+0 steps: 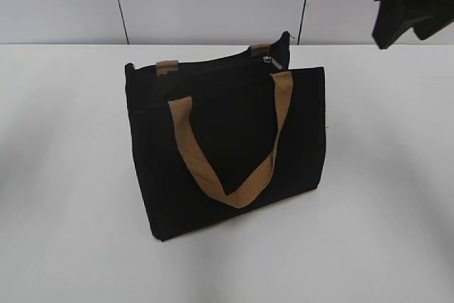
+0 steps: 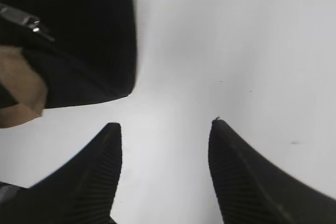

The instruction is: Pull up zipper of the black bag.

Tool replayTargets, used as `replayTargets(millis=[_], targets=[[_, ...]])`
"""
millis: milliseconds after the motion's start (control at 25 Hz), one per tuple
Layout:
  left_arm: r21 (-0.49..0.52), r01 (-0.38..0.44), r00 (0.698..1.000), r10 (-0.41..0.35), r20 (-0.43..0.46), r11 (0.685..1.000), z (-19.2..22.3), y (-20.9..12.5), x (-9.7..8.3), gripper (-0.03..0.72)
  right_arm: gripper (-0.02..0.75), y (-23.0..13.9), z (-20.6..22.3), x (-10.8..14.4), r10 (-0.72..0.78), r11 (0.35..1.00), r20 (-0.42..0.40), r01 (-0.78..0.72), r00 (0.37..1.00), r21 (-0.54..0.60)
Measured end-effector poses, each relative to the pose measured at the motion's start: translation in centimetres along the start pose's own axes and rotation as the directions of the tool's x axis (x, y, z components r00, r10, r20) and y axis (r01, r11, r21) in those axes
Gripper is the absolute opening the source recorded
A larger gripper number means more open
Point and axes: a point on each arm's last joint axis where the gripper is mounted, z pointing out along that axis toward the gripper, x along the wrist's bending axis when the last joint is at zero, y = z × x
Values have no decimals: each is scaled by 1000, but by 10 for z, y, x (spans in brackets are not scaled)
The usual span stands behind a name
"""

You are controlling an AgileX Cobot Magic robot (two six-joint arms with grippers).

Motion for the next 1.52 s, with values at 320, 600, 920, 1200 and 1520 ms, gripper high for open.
replayTargets(millis=[320,600,920,1200,1520], targets=[[86,-8,1000,10,-22,996,2,-6,2,363,407,-9,-7,-87,197,980,59,-196,979,-19],[69,-12,999,14,-29,998,-4,-11,4,369,407,-54,-28,-75,196,980,-11,-197,980,-39],[-102,10,1000,-10,3,995,-47,-84,16,368,407,-149,-37,-41,190,980,-70,-193,979,-45],[-376,16,999,2,48,926,-83,-165,31,370,407,-210,-38,-23,174,977,-65,-180,983,-111],[-591,-34,996,75,45,806,-81,-227,43,370,407,-265,-32,-7,96,968,-38,-102,995,-231]])
